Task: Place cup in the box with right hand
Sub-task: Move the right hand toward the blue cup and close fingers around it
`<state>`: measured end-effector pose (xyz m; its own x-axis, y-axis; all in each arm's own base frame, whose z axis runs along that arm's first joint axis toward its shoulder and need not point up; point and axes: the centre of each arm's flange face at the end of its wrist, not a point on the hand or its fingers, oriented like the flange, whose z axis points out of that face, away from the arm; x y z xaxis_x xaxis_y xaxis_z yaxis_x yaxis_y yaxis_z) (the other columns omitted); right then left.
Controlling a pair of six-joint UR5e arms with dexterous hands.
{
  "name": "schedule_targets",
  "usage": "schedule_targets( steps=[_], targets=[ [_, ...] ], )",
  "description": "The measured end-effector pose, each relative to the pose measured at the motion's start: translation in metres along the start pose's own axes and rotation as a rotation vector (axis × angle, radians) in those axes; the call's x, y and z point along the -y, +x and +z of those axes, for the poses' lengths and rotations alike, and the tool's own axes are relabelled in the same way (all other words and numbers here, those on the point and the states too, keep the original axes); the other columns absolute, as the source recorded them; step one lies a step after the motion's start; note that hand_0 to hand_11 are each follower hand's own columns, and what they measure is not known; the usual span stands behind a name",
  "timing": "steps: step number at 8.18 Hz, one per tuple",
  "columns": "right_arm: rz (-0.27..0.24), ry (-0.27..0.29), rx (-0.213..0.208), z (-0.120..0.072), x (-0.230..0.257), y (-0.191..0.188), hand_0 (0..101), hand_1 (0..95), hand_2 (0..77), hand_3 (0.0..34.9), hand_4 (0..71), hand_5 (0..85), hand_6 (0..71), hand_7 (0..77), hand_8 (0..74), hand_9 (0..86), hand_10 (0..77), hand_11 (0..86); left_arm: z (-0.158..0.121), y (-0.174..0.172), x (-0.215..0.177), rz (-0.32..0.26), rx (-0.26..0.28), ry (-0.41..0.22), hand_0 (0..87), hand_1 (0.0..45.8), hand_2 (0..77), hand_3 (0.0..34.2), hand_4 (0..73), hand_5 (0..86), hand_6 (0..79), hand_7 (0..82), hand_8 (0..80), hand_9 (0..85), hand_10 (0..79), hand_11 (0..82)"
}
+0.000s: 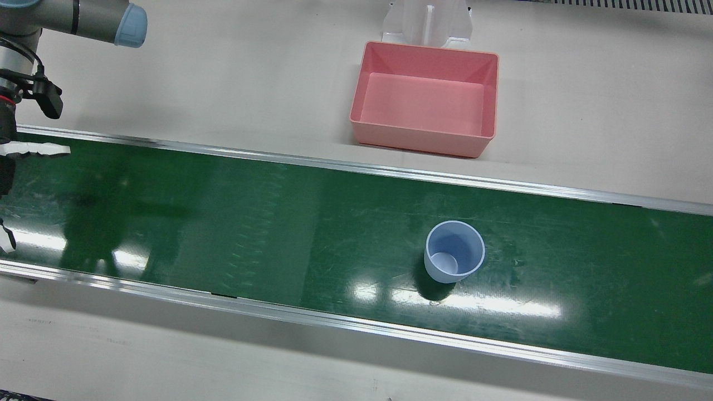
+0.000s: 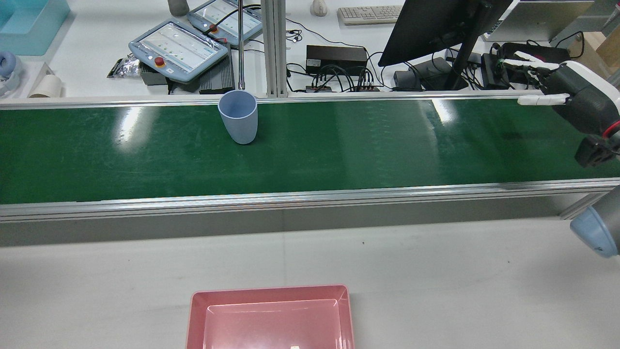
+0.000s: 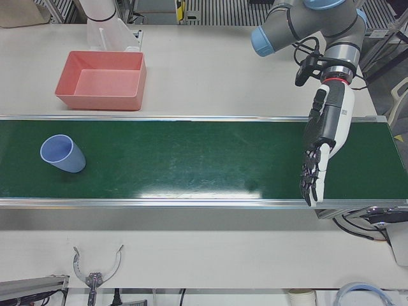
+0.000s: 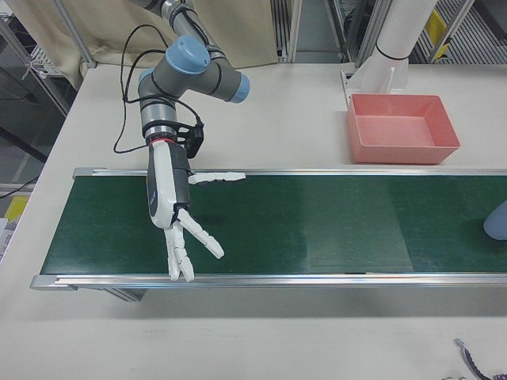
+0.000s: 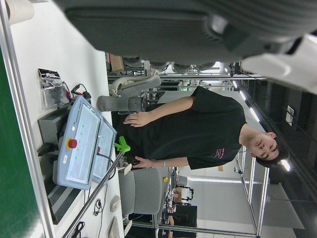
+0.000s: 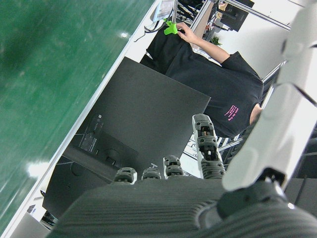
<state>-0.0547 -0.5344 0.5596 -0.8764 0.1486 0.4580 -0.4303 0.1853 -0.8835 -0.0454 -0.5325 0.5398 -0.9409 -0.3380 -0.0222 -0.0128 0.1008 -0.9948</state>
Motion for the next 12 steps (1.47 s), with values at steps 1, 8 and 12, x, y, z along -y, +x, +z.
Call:
schedule_targets(
  steps=[1,8,12],
  targets=[
    [-0.030,-0.001,-0.005,0.000,0.001,0.003,44,12.0,10.9,1.4,7.6,3.3,2.7,11.4,0.5,2.2,1.6,3.3,0.000,0.000,0.000,0.000,0.000,0.000,0.0,0.5,0.5,0.0,1.1,0.5,0.5,0.5,0.0,0.0,0.0,0.0],
    [-0.105,-0.039,-0.015,0.007,-0.007,0.018,45,10.9,10.9,2.5,6.5,3.3,2.7,10.4,0.5,1.6,1.6,3.8,0.000,0.000,0.000,0.000,0.000,0.000,0.0,0.5,0.5,0.0,1.1,0.5,0.5,0.5,0.0,0.0,0.0,0.0],
    [-0.099,-0.040,-0.038,-0.002,-0.004,0.029,46,10.4,3.8,3.7,6.0,3.8,1.6,8.7,0.5,1.6,1.6,3.8,0.000,0.000,0.000,0.000,-0.001,0.000,0.0,0.5,0.5,0.0,1.1,0.5,0.5,0.5,0.0,0.0,0.0,0.0]
  ],
)
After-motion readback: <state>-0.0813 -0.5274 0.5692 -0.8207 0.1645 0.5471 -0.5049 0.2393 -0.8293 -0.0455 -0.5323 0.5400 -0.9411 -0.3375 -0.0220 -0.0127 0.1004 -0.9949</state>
